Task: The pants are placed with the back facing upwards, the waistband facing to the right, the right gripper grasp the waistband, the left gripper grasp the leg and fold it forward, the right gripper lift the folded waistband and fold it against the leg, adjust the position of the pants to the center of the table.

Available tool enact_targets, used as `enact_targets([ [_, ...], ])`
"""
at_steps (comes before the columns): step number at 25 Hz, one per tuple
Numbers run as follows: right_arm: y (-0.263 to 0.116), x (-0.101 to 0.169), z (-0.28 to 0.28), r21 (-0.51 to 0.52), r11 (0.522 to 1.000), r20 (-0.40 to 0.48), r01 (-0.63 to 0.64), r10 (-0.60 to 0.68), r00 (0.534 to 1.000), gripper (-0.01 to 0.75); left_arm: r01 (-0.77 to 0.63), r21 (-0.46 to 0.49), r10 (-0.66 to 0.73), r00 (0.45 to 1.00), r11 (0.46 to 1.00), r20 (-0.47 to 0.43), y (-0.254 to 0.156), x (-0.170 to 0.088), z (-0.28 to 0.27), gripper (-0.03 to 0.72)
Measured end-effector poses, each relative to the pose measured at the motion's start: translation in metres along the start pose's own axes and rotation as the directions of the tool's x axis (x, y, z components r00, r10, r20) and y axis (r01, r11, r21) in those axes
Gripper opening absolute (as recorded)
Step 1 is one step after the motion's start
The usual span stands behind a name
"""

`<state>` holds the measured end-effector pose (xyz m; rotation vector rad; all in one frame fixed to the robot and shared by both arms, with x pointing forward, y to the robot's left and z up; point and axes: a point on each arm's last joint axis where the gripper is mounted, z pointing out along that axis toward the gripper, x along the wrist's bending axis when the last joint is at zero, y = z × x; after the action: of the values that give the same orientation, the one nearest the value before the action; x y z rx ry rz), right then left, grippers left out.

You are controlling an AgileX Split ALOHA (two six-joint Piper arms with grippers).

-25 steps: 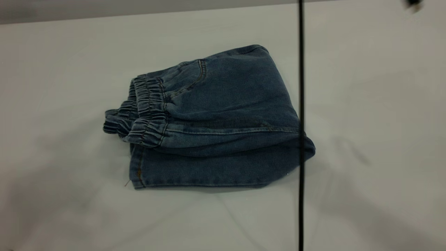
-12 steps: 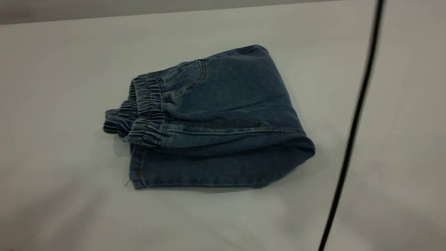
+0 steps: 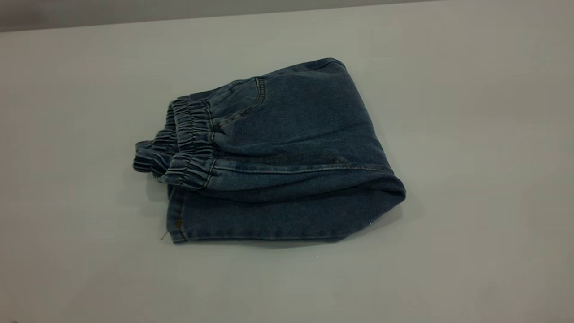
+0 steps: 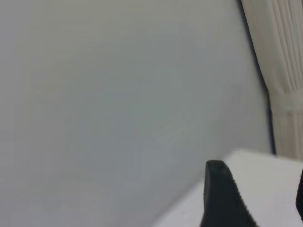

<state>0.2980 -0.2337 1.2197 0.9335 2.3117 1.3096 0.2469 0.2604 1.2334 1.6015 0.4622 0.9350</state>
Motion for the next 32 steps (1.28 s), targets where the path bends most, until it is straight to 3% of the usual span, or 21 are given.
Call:
enact_targets([
  [7,-0.103,0.007,-0.022,-0.223,0.975,0.016,-0.016,0.02,1.0,0.369,0.162,0.172,-0.144,0.983,0.972,-0.116,-0.058,-0.023,-0.039,0.358],
  [13,-0.173,0.007,-0.004,-0.187,0.981,0.016,-0.045,0.049,0.999,0.369,0.251,0.349,-0.216,0.967,0.903,-0.135,-0.105,-0.038,-0.045,0.358],
  [18,-0.192,0.003,0.008,-0.072,0.997,0.046,-0.042,0.045,0.998,0.369,0.305,0.454,-0.276,0.952,0.837,-0.13,-0.14,-0.047,-0.036,0.358],
  [21,-0.191,-0.001,0.008,-0.092,0.994,0.091,-0.051,0.059,0.994,0.369,0.307,0.462,-0.264,0.952,0.832,-0.157,-0.161,-0.048,-0.03,0.358],
  [29,-0.191,-0.001,0.008,-0.09,0.994,0.092,-0.054,0.063,0.994,0.369,0.397,0.447,-0.246,0.901,0.802,-0.358,-0.179,-0.036,-0.033,0.337],
  [32,-0.191,-0.001,0.008,-0.09,0.994,0.091,-0.055,0.063,0.994,0.369,0.425,0.438,-0.259,0.884,0.792,-0.39,-0.18,-0.034,-0.033,0.332],
])
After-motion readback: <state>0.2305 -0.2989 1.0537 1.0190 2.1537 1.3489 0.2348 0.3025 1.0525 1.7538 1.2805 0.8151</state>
